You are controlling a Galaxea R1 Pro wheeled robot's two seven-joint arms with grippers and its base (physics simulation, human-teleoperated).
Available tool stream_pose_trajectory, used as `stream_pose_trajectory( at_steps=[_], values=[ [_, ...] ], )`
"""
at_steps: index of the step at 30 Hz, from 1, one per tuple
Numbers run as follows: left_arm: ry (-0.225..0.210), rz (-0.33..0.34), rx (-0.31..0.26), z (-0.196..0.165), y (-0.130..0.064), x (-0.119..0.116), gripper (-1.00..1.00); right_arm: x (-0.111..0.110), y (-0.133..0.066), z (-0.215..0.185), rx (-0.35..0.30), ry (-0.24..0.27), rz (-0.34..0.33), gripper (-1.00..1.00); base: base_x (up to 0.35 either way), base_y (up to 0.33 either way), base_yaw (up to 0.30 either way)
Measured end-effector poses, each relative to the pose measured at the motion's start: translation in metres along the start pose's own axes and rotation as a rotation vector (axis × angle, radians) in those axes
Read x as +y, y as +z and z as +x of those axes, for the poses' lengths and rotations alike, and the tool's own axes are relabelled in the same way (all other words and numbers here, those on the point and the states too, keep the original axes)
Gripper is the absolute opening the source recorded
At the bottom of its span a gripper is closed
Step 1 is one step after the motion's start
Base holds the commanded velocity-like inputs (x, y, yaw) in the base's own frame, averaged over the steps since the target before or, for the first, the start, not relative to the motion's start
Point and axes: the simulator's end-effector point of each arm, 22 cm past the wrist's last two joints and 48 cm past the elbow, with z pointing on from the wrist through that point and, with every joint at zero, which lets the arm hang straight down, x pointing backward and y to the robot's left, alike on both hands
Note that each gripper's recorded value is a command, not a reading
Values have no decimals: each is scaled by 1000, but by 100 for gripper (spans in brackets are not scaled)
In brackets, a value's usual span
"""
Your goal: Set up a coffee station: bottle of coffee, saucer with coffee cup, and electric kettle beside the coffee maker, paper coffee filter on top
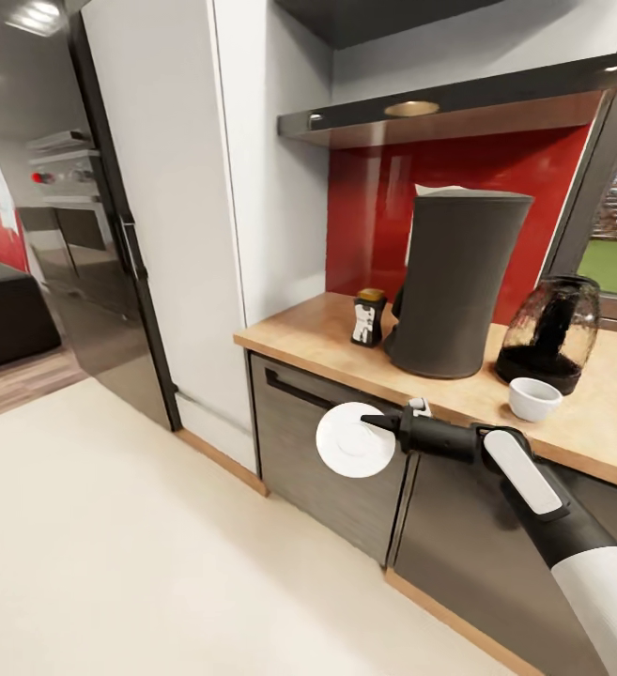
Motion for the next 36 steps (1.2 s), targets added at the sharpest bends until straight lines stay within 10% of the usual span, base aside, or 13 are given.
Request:
stream_pose_trajectory(
  at_steps=[36],
  values=[
    [0, 0, 0, 0, 0, 0, 100, 0, 0, 0, 0, 0, 0, -100, 1, 56, -235]
  ],
)
